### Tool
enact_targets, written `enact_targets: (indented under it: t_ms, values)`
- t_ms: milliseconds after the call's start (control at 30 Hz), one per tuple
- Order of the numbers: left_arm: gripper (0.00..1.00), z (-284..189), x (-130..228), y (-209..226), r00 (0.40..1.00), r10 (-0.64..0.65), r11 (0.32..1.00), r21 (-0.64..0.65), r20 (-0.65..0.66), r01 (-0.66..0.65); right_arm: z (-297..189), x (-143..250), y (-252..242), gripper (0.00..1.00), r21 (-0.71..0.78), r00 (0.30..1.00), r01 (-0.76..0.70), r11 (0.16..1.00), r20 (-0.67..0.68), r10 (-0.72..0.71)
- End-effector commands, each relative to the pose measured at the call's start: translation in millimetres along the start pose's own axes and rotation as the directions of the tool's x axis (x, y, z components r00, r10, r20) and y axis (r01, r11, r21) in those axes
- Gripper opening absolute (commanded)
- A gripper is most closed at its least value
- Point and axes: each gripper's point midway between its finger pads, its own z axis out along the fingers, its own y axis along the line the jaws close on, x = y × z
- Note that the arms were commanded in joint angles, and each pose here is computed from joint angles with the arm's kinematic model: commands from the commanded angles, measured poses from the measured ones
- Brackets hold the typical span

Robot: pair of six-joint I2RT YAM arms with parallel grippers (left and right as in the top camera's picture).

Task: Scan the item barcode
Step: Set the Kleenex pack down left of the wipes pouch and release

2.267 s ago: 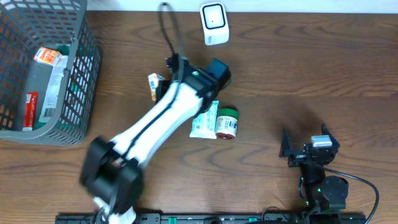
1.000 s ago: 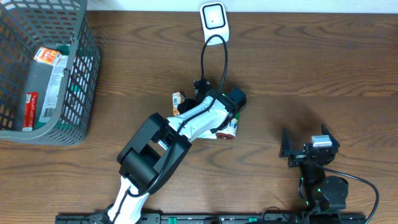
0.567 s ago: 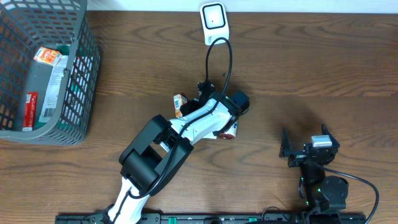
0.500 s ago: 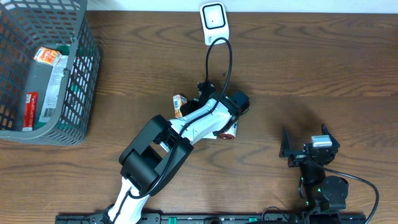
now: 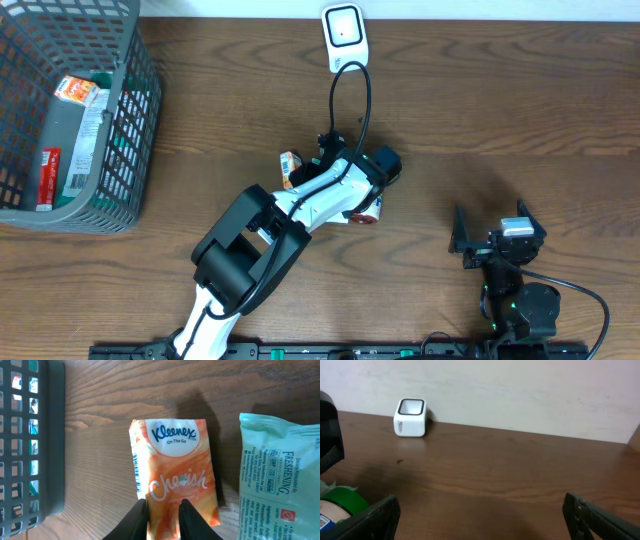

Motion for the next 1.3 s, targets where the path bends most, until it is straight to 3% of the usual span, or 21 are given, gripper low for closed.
enact_targets:
  t_ms: [0, 267, 833, 1267]
  values:
    - [0.25, -1, -1, 1, 1.0, -0.002, 1.0, -0.001, 0.003, 0.002, 0, 0, -2, 0.99, 0.007, 1.0, 0.005, 1.0, 0.0, -0.005]
    - [0.3, -4, -7, 1, 0.999, -0.028, 1.0, 0.012, 0.016, 0.027, 0, 0, -2, 0.99, 0.007, 1.0, 0.005, 1.0, 0.0, -0.005]
    - [0.3, -7, -5, -6, 0.999, -0.04, 0.997, 0.061, -0.006, 0.04, 0, 0, -2, 0.99, 0.007, 1.0, 0.005, 1.0, 0.0, -0.005]
    - [0.3, -32, -23, 6, 0.991, -0.126, 0.983, 0.139, 0.04, 0.119, 0, 0, -2, 0.99, 0.007, 1.0, 0.005, 1.0, 0.0, -0.005]
